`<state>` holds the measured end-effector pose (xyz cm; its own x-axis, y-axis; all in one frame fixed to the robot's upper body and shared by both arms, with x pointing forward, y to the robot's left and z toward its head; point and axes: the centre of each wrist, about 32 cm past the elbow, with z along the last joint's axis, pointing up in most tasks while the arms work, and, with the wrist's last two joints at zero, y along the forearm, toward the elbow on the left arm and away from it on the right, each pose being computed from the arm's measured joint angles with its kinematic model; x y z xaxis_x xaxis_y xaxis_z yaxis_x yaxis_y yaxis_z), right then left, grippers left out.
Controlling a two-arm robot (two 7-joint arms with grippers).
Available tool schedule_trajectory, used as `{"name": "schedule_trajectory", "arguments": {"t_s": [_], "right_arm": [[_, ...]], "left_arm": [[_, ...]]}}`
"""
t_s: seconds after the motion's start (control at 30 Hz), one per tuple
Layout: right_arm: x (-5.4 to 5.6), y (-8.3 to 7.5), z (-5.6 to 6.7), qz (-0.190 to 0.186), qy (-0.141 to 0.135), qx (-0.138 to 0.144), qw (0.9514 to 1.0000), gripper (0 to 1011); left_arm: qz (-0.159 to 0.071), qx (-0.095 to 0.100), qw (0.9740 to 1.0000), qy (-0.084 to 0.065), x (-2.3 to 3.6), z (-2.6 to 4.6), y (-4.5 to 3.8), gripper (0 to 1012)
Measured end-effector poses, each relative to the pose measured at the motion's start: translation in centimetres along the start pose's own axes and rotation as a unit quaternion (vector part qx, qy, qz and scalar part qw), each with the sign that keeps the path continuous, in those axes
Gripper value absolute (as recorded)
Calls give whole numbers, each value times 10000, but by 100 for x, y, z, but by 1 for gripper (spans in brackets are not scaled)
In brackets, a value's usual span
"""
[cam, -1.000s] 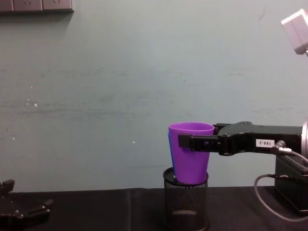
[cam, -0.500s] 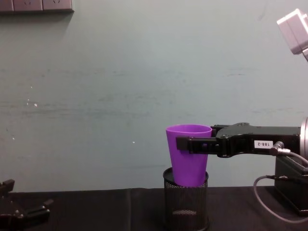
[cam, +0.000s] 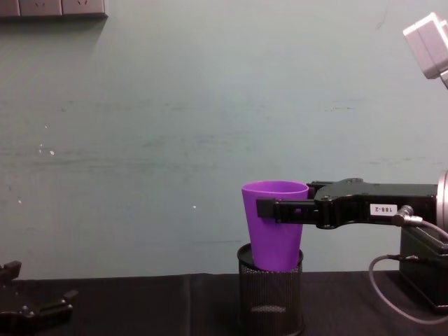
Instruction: Pick up one cup with a gripper and tap it against the other cup.
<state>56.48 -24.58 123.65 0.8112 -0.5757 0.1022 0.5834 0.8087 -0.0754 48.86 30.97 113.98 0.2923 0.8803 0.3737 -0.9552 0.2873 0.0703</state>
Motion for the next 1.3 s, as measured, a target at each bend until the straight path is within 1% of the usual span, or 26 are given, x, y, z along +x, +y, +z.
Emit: {"name": "schedule_trajectory", "arguments": {"t_s": [1.3], "right_arm": [[1, -1, 1, -12, -9, 6, 10000, 723]], "left_arm": [[0, 0, 10000, 0, 0, 0, 0, 1000]]}}
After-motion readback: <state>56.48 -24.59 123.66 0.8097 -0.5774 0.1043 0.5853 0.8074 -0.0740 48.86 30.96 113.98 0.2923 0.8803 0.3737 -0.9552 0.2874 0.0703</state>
